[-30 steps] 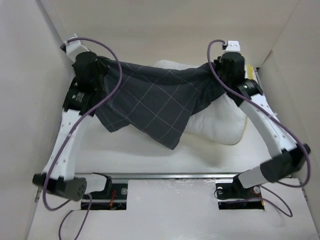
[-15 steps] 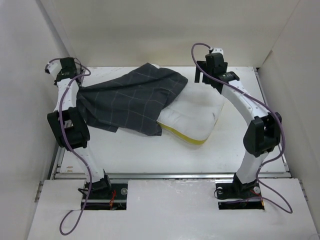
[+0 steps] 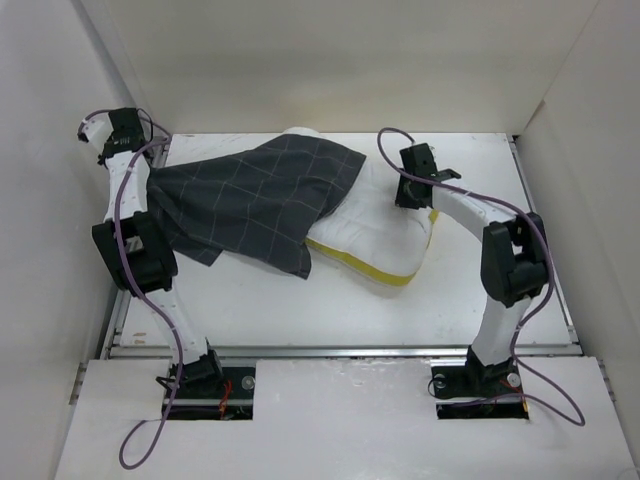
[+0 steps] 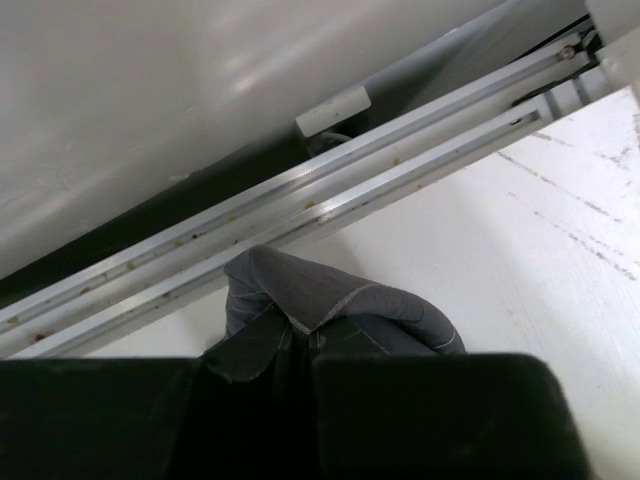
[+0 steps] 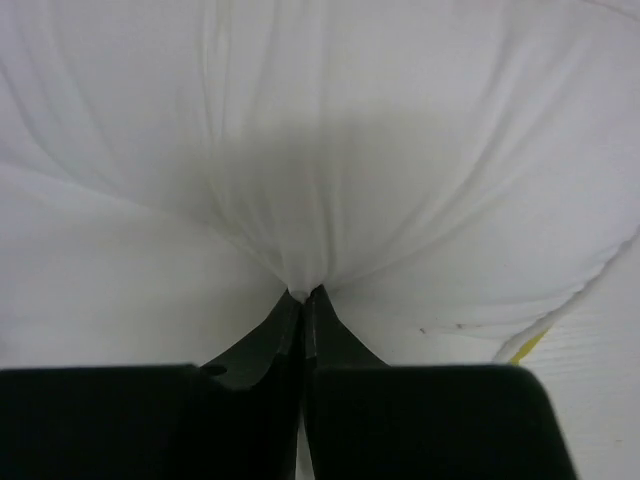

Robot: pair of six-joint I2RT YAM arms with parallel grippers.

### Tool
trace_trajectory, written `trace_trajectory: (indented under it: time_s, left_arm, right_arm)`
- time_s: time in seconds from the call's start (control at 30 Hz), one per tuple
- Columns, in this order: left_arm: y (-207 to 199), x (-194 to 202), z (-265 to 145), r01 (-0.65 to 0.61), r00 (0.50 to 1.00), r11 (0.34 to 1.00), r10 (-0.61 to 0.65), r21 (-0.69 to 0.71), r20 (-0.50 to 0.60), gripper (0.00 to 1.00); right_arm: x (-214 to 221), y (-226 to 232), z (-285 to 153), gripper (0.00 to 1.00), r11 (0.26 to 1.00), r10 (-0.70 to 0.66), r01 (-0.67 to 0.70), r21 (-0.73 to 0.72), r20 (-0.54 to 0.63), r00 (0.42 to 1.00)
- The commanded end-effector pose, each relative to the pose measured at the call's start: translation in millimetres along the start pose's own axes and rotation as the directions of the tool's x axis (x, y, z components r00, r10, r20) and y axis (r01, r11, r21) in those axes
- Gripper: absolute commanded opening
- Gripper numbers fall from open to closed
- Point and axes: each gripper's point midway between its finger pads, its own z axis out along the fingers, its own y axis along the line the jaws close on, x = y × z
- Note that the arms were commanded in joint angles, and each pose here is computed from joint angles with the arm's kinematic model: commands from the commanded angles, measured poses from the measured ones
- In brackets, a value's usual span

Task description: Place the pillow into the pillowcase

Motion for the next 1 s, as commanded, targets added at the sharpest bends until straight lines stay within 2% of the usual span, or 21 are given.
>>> trace_trajectory:
  time_s: [0.0, 0.07, 0.17, 0.27, 0.43, 0.47, 0.53, 0.57, 0.6, 0.63, 0.67, 0.8, 0.83, 0.9, 0.93, 0.97]
  left_arm:
    - [12.8, -20.3, -1.0, 0.016, 0.999, 0.999, -0.014, -0.038, 0.037, 0.00]
    - [17.3, -22.9, 1.1, 0.022, 0.999, 0.999, -0.021, -0.046, 0.038, 0.00]
    - [27.8, -28.8, 5.4, 0.036, 0.998, 0.997, -0.033, -0.070, 0.047, 0.00]
    - [42.7, -32.1, 14.9, 0.040, 0.998, 0.992, -0.034, -0.123, 0.048, 0.00]
    - [60.8, -30.3, 31.0, 0.044, 0.999, 0.984, -0.040, -0.171, 0.025, 0.00]
    - [58.1, -28.9, 31.8, 0.030, 1.000, 0.986, -0.029, -0.161, 0.009, 0.00]
    - [49.9, -22.6, 31.3, 0.001, 0.999, 0.994, -0.005, -0.109, -0.032, 0.34]
    - [38.3, -30.1, 18.6, -0.005, 1.000, 0.998, 0.004, -0.067, -0.008, 0.51]
    - [23.7, -24.2, 11.8, -0.039, 0.999, 0.999, 0.039, -0.031, 0.004, 0.90]
    - [15.8, -24.8, 2.1, -0.063, 0.998, 0.998, 0.063, -0.008, 0.013, 1.00]
    - [2.5, -25.4, -8.4, -0.105, 0.994, 0.994, 0.104, 0.041, 0.025, 1.00]
    - [-51.2, -17.0, -78.4, -0.216, 0.976, 0.946, 0.197, 0.244, 0.097, 1.00]
    - [-75.8, 8.0, -99.7, -0.295, 0.955, 0.903, 0.271, 0.313, 0.117, 1.00]
    - [-101.6, 40.0, -136.0, -0.375, 0.926, 0.823, 0.350, 0.427, 0.140, 1.00]
    - [-114.1, 80.5, -167.6, -0.436, 0.895, 0.751, 0.420, 0.497, 0.150, 1.00]
    - [-123.5, 99.6, -184.2, -0.458, 0.881, 0.705, 0.442, 0.542, 0.171, 1.00]
  right_arm:
    - [-11.5, -38.4, -7.2, 0.00, 0.983, 0.106, -0.112, 0.148, 0.048, 0.993]
    - [-8.0, -85.6, -16.8, 0.00, 0.943, 0.158, -0.171, 0.284, 0.069, 0.985]
    - [-16.4, -136.1, -45.3, 0.00, 0.896, 0.255, -0.286, 0.340, 0.135, 0.958]
    - [-26.4, -164.2, -77.7, 0.00, 0.858, 0.274, -0.335, 0.389, 0.205, 0.940]
    - [-28.5, -200.1, -112.1, 0.00, 0.774, 0.278, -0.355, 0.524, 0.222, 0.934]
    - [-31.5, -199.7, -115.8, 0.10, 0.774, 0.278, -0.356, 0.524, 0.224, 0.934]
    - [-44.3, -189.4, -121.5, 0.28, 0.815, 0.270, -0.351, 0.460, 0.235, 0.934]
    - [-53.2, -180.0, -130.2, 0.56, 0.847, 0.235, -0.325, 0.420, 0.251, 0.939]
    - [-58.9, -167.6, -132.6, 0.72, 0.877, 0.219, -0.305, 0.371, 0.257, 0.941]
    - [-69.2, -163.7, -137.8, 0.93, 0.889, 0.214, -0.310, 0.337, 0.292, 0.932]
    - [-76.5, -157.1, -149.3, 1.00, 0.908, 0.188, -0.287, 0.306, 0.316, 0.930]
    - [-99.2, -130.3, -170.3, 1.00, 0.968, 0.132, -0.204, 0.149, 0.388, 0.912]
    - [-100.4, -114.4, -171.5, 1.00, 0.983, 0.116, -0.161, 0.085, 0.388, 0.914]
    - [-102.1, -95.3, -167.4, 1.00, 0.994, 0.090, -0.106, 0.020, 0.395, 0.914]
    - [-99.3, -84.7, -165.5, 1.00, 0.997, 0.072, -0.073, -0.013, 0.386, 0.920]
    - [-97.1, -74.9, -165.4, 1.00, 0.997, 0.072, -0.052, -0.063, 0.372, 0.925]
